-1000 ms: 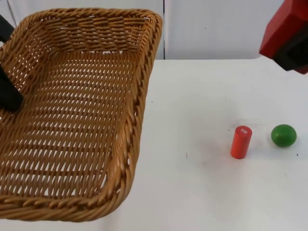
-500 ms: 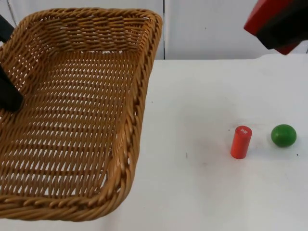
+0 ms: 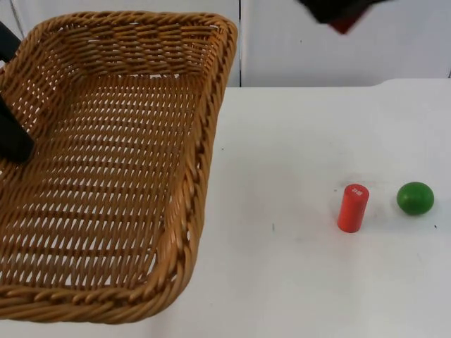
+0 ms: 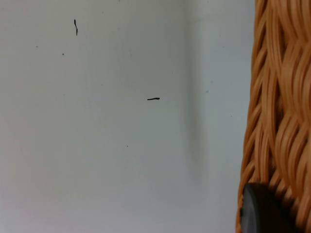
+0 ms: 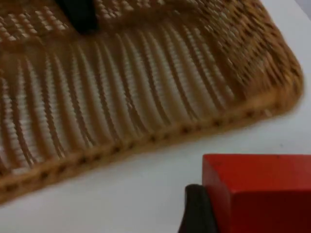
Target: Pick up the basket with the left hand and place the object to the left of the red cylinder into the basket with the right hand.
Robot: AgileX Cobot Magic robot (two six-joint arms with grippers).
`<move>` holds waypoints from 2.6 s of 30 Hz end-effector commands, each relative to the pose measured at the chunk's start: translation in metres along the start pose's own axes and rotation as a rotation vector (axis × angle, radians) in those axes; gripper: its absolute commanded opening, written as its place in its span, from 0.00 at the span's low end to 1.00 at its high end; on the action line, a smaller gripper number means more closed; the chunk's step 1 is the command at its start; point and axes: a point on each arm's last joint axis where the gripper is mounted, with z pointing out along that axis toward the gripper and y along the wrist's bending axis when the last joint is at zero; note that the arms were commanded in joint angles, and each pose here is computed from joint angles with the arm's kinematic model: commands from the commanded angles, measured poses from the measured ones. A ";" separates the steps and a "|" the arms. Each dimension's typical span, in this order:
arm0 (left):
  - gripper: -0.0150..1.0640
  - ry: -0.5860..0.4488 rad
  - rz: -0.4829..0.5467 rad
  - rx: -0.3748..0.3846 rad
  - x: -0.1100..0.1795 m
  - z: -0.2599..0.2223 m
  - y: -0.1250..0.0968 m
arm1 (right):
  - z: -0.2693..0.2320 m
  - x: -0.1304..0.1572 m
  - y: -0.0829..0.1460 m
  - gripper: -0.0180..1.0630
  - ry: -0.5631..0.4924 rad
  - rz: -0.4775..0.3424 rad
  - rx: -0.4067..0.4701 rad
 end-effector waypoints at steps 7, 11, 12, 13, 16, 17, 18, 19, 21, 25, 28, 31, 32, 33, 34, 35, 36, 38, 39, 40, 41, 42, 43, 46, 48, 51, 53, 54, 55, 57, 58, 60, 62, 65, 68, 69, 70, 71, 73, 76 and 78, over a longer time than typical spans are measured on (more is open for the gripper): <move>0.01 -0.016 -0.005 0.016 0.000 -0.003 -0.003 | 0.055 -0.051 0.013 0.01 -0.034 -0.053 -0.095; 0.01 -0.016 -0.005 0.016 0.000 -0.003 -0.003 | 0.084 -0.061 0.014 0.01 -0.002 -0.060 -0.138; 0.01 -0.016 -0.005 0.016 0.000 -0.003 -0.003 | 0.091 -0.063 0.015 0.01 0.012 -0.061 -0.150; 0.01 -0.016 -0.005 0.016 0.000 -0.003 -0.003 | 0.099 -0.064 0.014 0.01 0.023 -0.061 -0.157; 0.01 -0.016 -0.005 0.016 0.000 -0.003 -0.003 | 0.116 -0.065 0.013 0.01 0.053 -0.063 -0.165; 0.01 -0.016 -0.005 0.016 0.000 -0.003 -0.003 | 0.123 -0.064 0.014 0.01 0.062 -0.056 -0.170; 0.01 -0.016 -0.005 0.016 0.000 -0.003 -0.003 | 0.127 -0.063 0.014 0.01 0.068 -0.051 -0.174; 0.01 -0.016 -0.005 0.016 0.000 -0.003 -0.003 | 0.133 -0.060 0.014 0.01 0.078 -0.048 -0.178; 0.01 -0.015 -0.004 0.014 0.000 -0.003 -0.003 | 0.139 -0.056 0.014 0.01 0.099 -0.046 -0.188; 0.01 -0.015 -0.004 0.014 0.000 -0.003 -0.003 | 0.145 -0.053 0.014 0.01 0.114 -0.046 -0.192; 0.01 -0.015 -0.004 0.014 0.000 -0.003 -0.003 | 0.148 -0.053 0.013 0.01 0.112 -0.046 -0.186; 0.01 -0.016 -0.005 0.016 0.000 -0.003 -0.003 | 0.155 -0.048 0.012 0.01 0.132 -0.054 -0.182; 0.01 -0.016 -0.005 0.016 0.000 -0.003 -0.003 | 0.157 -0.047 0.012 0.02 0.137 -0.053 -0.184; 0.01 -0.016 -0.005 0.016 0.000 -0.003 -0.003 | 0.157 -0.047 0.012 0.02 0.137 -0.053 -0.184; 0.01 -0.016 -0.005 0.016 0.000 -0.003 -0.003 | 0.162 -0.044 0.013 0.04 0.149 -0.050 -0.190; 0.01 -0.016 -0.005 0.016 0.000 -0.003 -0.003 | 0.162 -0.044 0.013 0.06 0.148 -0.049 -0.191; 0.01 -0.016 -0.005 0.016 0.000 -0.003 -0.003 | 0.163 -0.044 0.013 0.11 0.151 -0.049 -0.193; 0.01 -0.016 -0.005 0.016 0.000 -0.003 -0.003 | 0.164 -0.043 0.013 0.17 0.153 -0.048 -0.193; 0.01 -0.016 -0.005 0.016 0.000 -0.003 -0.003 | 0.164 -0.043 0.013 0.23 0.152 -0.048 -0.192; 0.01 -0.016 -0.005 0.016 0.000 -0.003 -0.003 | 0.163 -0.044 0.013 0.30 0.149 -0.048 -0.191; 0.01 -0.016 -0.005 0.016 0.000 -0.003 -0.003 | 0.163 -0.045 0.013 0.38 0.146 -0.042 -0.188; 0.01 -0.016 -0.005 0.016 0.000 -0.003 -0.003 | 0.162 -0.046 0.012 0.48 0.139 -0.039 -0.183; 0.01 -0.016 -0.005 0.016 0.000 -0.003 -0.003 | 0.162 -0.046 0.012 0.48 0.139 -0.039 -0.183; 0.01 -0.016 -0.005 0.016 0.000 -0.003 -0.003 | 0.160 -0.048 0.012 0.72 0.121 -0.003 -0.172; 0.01 -0.016 -0.005 0.016 0.000 -0.003 -0.003 | 0.155 -0.051 0.011 0.81 0.110 -0.008 -0.166; 0.01 -0.016 -0.005 0.016 0.000 -0.003 -0.003 | 0.147 -0.055 0.011 0.85 0.097 -0.017 -0.156; 0.01 -0.015 -0.004 0.014 0.000 -0.003 -0.002 | 0.137 -0.059 0.010 0.85 0.079 -0.022 -0.147; 0.01 -0.015 -0.004 0.014 0.000 -0.003 -0.002 | 0.131 -0.061 0.010 0.85 0.072 -0.024 -0.145; 0.01 -0.015 -0.004 0.014 0.000 -0.003 -0.002 | 0.131 -0.061 0.010 0.85 0.072 -0.024 -0.145; 0.01 -0.014 -0.002 0.011 0.000 -0.003 -0.002 | 0.117 -0.064 0.011 0.85 0.074 -0.029 -0.155; 0.01 -0.013 -0.001 0.009 0.000 -0.003 -0.002 | 0.110 -0.065 0.012 0.85 0.083 -0.025 -0.165; 0.01 -0.013 -0.001 0.009 0.000 -0.003 -0.002 | 0.105 -0.066 0.013 0.85 0.089 -0.015 -0.167; 0.01 -0.013 -0.001 0.009 0.000 -0.003 -0.002 | 0.089 -0.066 0.011 0.85 0.104 0.008 -0.140; 0.01 -0.013 -0.001 0.009 0.000 -0.003 -0.002 | 0.077 -0.065 0.009 0.85 0.091 0.028 -0.115; 0.01 -0.011 -0.001 0.010 0.000 -0.003 -0.002 | 0.061 -0.059 0.001 0.85 0.074 0.066 -0.081; 0.01 -0.011 -0.001 0.010 0.000 -0.003 -0.002 | 0.056 -0.055 -0.002 0.85 0.074 0.078 -0.072; 0.01 -0.011 -0.001 0.010 0.000 -0.003 -0.002 | 0.056 -0.055 -0.002 0.85 0.074 0.078 -0.072; 0.01 -0.011 -0.001 0.010 0.000 -0.003 -0.002 | 0.053 -0.051 -0.006 0.85 0.075 0.090 -0.063; 0.01 -0.011 -0.001 0.010 0.000 -0.003 -0.002 | 0.042 -0.041 -0.012 0.85 0.083 0.120 -0.042; 0.01 -0.011 -0.001 0.010 0.000 -0.003 -0.002 | 0.035 -0.031 -0.017 0.85 0.094 0.140 -0.029; 0.01 -0.011 -0.001 0.010 0.000 -0.003 -0.002 | 0.028 -0.022 -0.019 0.85 0.100 0.159 -0.013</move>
